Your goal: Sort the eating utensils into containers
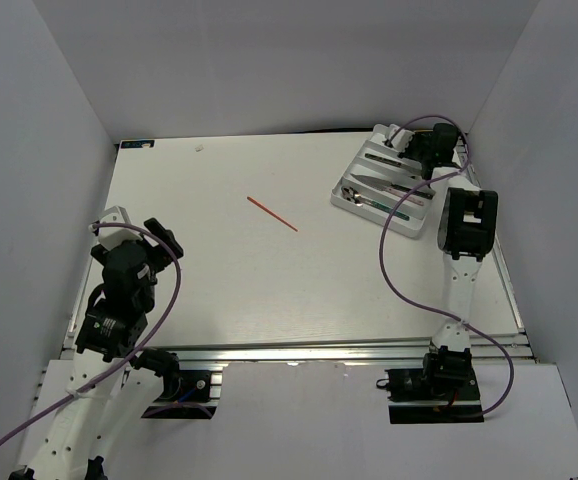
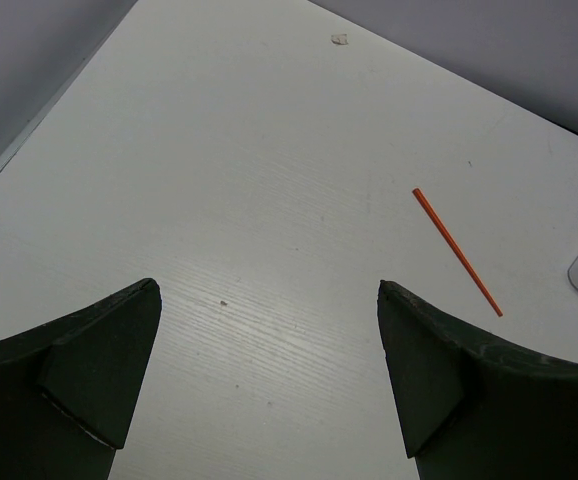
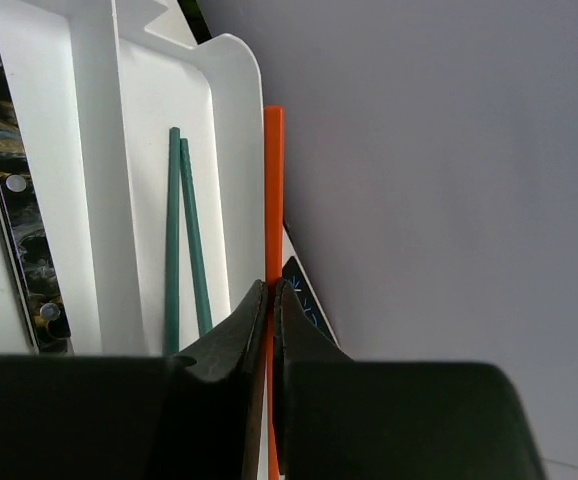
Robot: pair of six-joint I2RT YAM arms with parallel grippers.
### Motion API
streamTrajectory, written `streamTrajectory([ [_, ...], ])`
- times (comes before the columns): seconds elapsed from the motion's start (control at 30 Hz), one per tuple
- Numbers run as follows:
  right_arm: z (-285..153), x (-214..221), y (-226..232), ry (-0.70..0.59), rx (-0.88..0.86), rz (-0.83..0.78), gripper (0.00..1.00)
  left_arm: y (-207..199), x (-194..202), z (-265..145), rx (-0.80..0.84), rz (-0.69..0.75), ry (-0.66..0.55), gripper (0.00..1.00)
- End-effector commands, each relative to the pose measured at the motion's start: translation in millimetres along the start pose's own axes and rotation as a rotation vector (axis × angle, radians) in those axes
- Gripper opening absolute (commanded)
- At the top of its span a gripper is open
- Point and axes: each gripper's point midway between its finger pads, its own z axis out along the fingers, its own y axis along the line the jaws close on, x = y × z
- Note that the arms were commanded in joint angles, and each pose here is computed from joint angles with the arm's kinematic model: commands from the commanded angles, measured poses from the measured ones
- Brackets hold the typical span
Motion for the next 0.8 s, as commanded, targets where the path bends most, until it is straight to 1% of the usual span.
streamTrajectory([
  [0.0,6,-3,-15,-0.029,0.058,-0.064,0.03,2,2,1,-0.014,0.0,0.001,0.98],
  [0.07,7,0,-6,-0.019,0.051,-0.059,0.11,2,2,1,-0.015,0.001,0.002,0.98],
  [0.1,7,2,-6,-0.004,0.057,-0.05,0.19,2,3,1,-0.014,0.002,0.004,0.98],
  [0.17,8,-3,-10,-0.002,0.08,-0.045,0.26,1,4,1,-0.01,0.004,0.009,0.98],
  [0.23,4,-11,-20,-0.011,0.101,-0.028,0.38,1,4,1,-0.007,0.005,0.01,0.98],
  [0.27,3,-15,-25,-0.014,0.119,-0.025,0.47,1,3,1,-0.007,0.003,0.006,0.98],
  [0.3,-1,-22,-33,-0.023,0.132,-0.025,0.52,1,2,0,-0.007,0.001,0.003,0.98],
  [0.4,-11,-40,-48,-0.038,0.157,-0.029,0.53,3,-1,-2,-0.008,-0.009,-0.012,0.98],
  [0.43,-14,-45,-53,-0.042,0.17,-0.028,0.56,3,-2,-3,-0.008,-0.009,-0.013,0.98],
  [0.47,-15,-61,-56,-0.066,0.184,-0.008,0.56,3,-2,-3,-0.007,-0.01,-0.015,0.98],
  [0.5,-27,-81,-75,-0.091,0.247,-0.016,0.56,2,-3,-4,-0.004,-0.012,-0.018,0.98],
  [0.53,-31,-97,-82,-0.11,0.281,-0.011,0.56,3,-3,-4,-0.005,-0.013,-0.018,0.98],
  [0.57,-27,-137,-78,-0.167,0.29,0.01,0.57,3,-2,-3,-0.007,-0.011,-0.016,0.98],
  [0.6,-37,-165,-93,-0.196,0.337,0.018,0.6,3,-2,-3,-0.005,-0.011,-0.015,0.98],
  [0.63,-39,-184,-93,-0.228,0.349,0.048,0.65,2,-2,-3,-0.004,-0.012,-0.015,0.98],
  [0.67,-34,-222,-81,-0.296,0.321,0.169,0.71,2,-2,-4,-0.002,-0.011,-0.015,0.98],
  [0.7,-36,-245,-80,-0.335,0.306,0.263,0.87,2,-3,-4,-0.001,-0.012,-0.016,0.98],
  [0.73,-31,-266,-78,-0.335,0.23,0.374,0.89,2,-2,-4,-0.001,-0.012,-0.016,0.98],
  [0.77,-24,-304,-56,-0.388,0.093,0.451,0.89,3,-3,-4,-0.002,-0.013,-0.018,0.98],
])
